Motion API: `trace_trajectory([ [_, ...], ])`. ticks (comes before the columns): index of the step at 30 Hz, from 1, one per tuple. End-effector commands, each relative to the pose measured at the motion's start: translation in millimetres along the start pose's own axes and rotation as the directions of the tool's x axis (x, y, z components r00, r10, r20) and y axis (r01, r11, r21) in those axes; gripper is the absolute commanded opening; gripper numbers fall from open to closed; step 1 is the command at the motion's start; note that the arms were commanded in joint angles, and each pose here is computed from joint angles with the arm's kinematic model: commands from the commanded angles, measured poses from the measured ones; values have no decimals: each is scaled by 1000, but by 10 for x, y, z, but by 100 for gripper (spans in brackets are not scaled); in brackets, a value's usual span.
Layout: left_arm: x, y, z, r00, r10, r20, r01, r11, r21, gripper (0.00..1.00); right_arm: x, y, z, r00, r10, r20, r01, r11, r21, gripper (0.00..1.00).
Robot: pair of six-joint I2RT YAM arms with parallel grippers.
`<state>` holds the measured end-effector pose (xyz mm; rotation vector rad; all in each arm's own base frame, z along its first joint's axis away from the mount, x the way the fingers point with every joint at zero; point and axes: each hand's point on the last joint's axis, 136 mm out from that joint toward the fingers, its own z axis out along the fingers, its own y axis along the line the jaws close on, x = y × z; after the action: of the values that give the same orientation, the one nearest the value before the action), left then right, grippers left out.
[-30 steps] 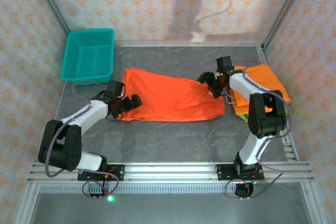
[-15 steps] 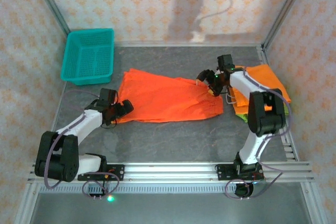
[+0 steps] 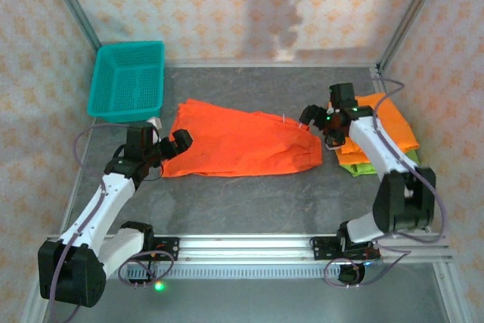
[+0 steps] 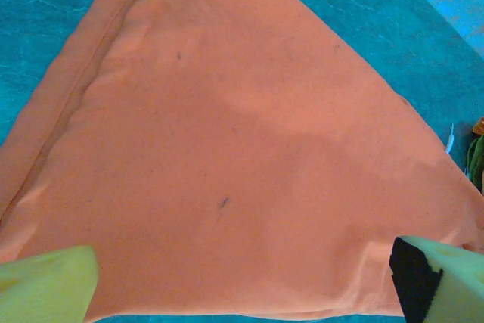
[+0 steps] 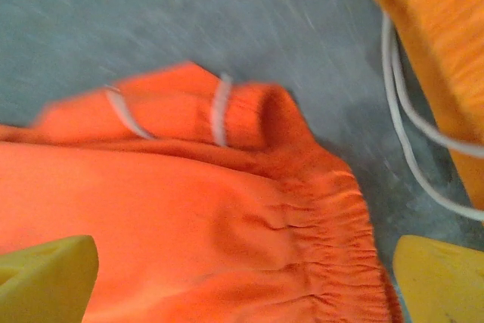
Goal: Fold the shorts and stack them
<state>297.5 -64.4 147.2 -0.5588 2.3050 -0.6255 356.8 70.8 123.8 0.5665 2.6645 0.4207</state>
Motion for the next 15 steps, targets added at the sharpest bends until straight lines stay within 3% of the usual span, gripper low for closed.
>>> trace_trajectory([
  [1,6,-102,-40,999,36,-8,-35,999,34,100,236,-150,189,993,2,-119,4,998,55,99],
  [5,26,-80,-27,1000,29,-10,-29,999,32,100,315,-241,421,985,32,-170,-16,996,90,99],
  [15,-13,-115,12,1000,17,-2,-17,999,44,100,635,-258,794,951,42,-305,-17,996,85,80],
])
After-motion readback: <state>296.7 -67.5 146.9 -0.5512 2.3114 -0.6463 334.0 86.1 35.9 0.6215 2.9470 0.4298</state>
